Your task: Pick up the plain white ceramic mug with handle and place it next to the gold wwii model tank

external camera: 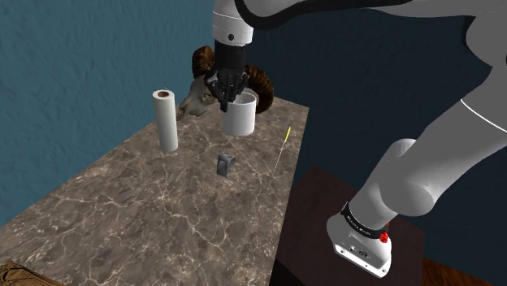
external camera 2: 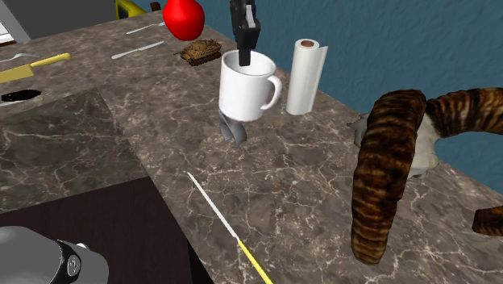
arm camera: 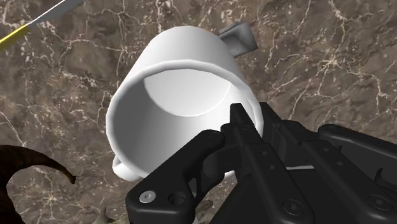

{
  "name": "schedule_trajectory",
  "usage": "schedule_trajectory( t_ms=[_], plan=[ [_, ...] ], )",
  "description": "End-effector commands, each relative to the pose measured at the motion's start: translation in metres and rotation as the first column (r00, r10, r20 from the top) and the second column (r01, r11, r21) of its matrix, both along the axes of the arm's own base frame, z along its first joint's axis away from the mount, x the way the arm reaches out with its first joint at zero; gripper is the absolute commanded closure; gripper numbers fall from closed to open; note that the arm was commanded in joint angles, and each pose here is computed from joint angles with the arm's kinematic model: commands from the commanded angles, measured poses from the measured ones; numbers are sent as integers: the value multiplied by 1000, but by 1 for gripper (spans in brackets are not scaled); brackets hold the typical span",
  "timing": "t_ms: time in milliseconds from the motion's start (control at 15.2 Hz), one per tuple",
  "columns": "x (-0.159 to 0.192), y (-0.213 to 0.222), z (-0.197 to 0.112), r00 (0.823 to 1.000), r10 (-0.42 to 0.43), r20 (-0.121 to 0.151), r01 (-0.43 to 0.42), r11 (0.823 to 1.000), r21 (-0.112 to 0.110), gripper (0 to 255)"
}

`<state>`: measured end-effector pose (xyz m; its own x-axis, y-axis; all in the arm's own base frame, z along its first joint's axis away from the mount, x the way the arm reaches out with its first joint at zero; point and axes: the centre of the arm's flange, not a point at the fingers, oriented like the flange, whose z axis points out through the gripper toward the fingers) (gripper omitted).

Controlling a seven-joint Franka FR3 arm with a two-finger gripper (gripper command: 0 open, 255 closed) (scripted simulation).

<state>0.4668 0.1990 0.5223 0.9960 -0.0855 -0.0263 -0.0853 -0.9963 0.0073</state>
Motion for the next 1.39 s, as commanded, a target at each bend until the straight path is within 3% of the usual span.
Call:
schedule_trajectory(
  t_ms=[0,1320],
  plan=[
    [-14,23,1,1000,-2,0,2,1000,0,255],
    [-121,264,2,1000,-2,0,2,1000,0,255]
  ],
)
